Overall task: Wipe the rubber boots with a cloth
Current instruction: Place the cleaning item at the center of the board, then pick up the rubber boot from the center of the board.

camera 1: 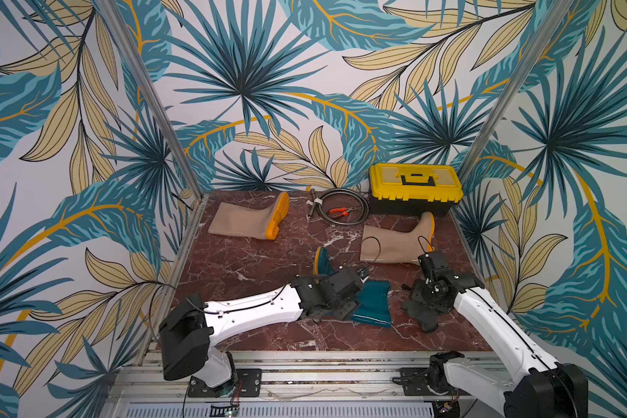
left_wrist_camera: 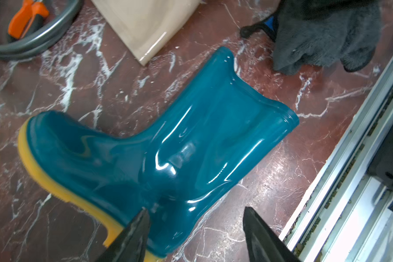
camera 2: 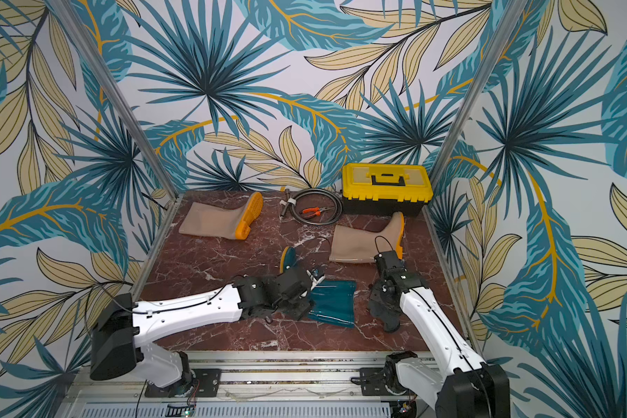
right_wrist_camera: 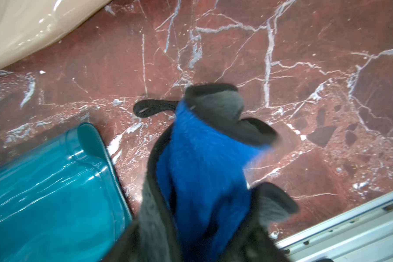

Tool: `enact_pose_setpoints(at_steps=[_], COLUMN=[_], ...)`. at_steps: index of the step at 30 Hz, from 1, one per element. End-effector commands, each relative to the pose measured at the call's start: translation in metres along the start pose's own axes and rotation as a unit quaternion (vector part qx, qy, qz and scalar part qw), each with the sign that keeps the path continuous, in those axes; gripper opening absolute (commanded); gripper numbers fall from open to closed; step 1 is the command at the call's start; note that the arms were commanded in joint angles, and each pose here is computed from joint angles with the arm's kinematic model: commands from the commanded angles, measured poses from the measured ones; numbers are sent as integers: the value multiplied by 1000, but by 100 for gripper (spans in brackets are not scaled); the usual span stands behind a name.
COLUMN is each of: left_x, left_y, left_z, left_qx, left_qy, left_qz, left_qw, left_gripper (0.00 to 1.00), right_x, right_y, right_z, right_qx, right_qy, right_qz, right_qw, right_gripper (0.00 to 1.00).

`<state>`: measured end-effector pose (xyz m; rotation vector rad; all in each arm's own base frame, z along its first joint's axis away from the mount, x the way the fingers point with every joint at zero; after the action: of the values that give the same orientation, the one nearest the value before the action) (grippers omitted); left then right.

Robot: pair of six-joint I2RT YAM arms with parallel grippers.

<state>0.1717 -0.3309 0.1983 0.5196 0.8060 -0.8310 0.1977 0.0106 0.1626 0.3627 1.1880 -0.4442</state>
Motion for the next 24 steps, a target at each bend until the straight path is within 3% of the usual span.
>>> enact_pose_setpoints(at_steps=[1,9,24], left_x=[9,51,116], left_y=[-23,-64,-87], left_z=[20,31,17], left_qx=[64,161,228], left_qy=[-27,-17,37], left_qz=[6,-2,-30], left_qw=[998,987,973], left_gripper=[70,76,77], right_x=[-12,-48,-38], right_y=[1,-10,-1], right_z=[1,8,3], right_qx=[8,9,19], right_qy=[-9,-72,-58], right_qz=[28,35,79], right_qw=[1000,997,995], right_gripper=[80,84,85])
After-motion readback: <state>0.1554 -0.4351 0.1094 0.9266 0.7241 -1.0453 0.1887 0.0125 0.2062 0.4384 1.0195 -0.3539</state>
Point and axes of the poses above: each gripper's point midway between its finger pads, its own x axis out along the fingers, its own y axis along the line the jaws close on, z = x × y, the point moved 7 cm from there along -x, back along the fingers, and after that the axes turned 3 degrees about x, right-handed, at the moved point
